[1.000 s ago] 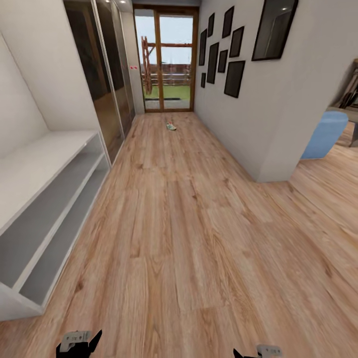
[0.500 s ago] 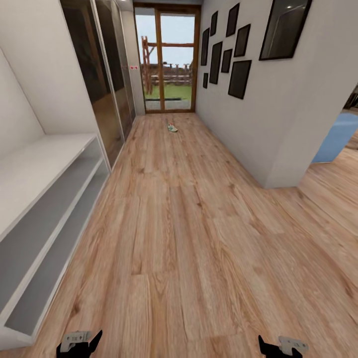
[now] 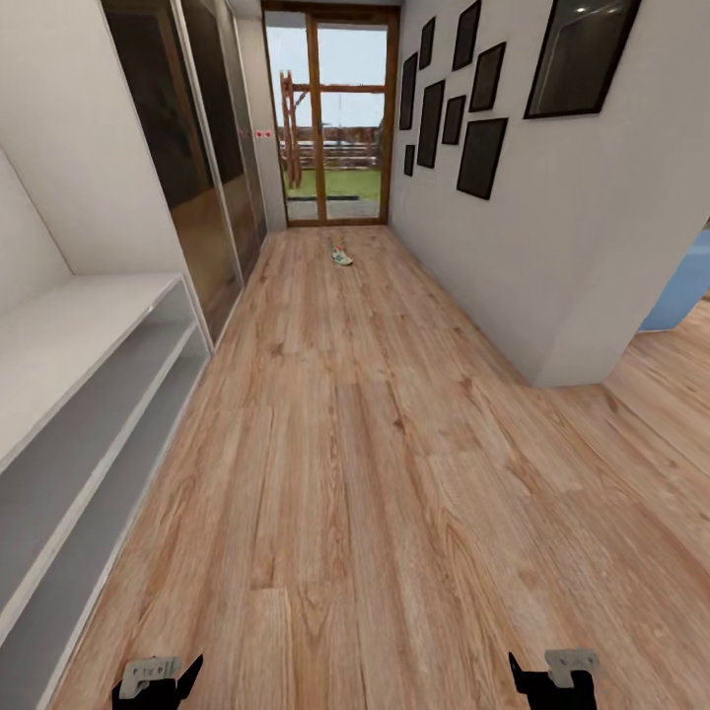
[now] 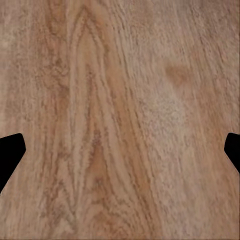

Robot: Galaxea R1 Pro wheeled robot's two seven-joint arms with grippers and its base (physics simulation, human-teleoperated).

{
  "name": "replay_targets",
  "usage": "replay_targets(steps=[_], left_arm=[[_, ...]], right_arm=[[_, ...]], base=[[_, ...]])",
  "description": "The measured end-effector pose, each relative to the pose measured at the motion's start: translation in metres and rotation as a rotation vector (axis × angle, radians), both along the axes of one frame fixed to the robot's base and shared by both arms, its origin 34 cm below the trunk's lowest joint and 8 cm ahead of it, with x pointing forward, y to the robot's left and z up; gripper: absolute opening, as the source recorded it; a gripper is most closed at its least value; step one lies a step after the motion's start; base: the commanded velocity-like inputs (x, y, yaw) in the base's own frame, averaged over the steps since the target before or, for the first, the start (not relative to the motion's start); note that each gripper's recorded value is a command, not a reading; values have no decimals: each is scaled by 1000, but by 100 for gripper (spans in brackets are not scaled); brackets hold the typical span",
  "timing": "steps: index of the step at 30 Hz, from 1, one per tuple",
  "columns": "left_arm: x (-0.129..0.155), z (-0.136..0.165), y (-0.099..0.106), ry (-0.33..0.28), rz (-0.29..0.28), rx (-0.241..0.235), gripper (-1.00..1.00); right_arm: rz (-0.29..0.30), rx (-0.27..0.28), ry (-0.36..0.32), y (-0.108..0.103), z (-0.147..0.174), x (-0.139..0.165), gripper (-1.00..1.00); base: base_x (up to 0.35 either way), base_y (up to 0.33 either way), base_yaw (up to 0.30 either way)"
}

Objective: Pick up the two gym shoes and the two sandals from the corridor floor and place them onto the hallstand (shoe rack) in the corridor, making sure they are on the rack and not on the floor. Arrange them so the two gym shoes are next to each other and the two sandals are next to each other.

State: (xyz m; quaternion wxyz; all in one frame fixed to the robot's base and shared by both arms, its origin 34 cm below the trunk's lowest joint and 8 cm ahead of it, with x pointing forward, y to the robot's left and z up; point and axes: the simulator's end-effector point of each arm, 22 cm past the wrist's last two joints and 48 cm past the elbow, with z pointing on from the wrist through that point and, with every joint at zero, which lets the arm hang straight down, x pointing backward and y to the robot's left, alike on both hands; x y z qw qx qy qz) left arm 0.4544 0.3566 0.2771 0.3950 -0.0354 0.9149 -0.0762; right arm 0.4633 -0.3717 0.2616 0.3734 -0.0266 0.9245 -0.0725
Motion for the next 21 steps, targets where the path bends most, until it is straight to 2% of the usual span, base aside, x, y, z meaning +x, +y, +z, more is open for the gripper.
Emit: replay_targets(steps=[21], left_arm=[[0, 0, -2, 0, 1, -3, 100]], right_arm=[[-2, 0, -4, 3, 0, 2, 100]], base=[[337, 0, 0]])
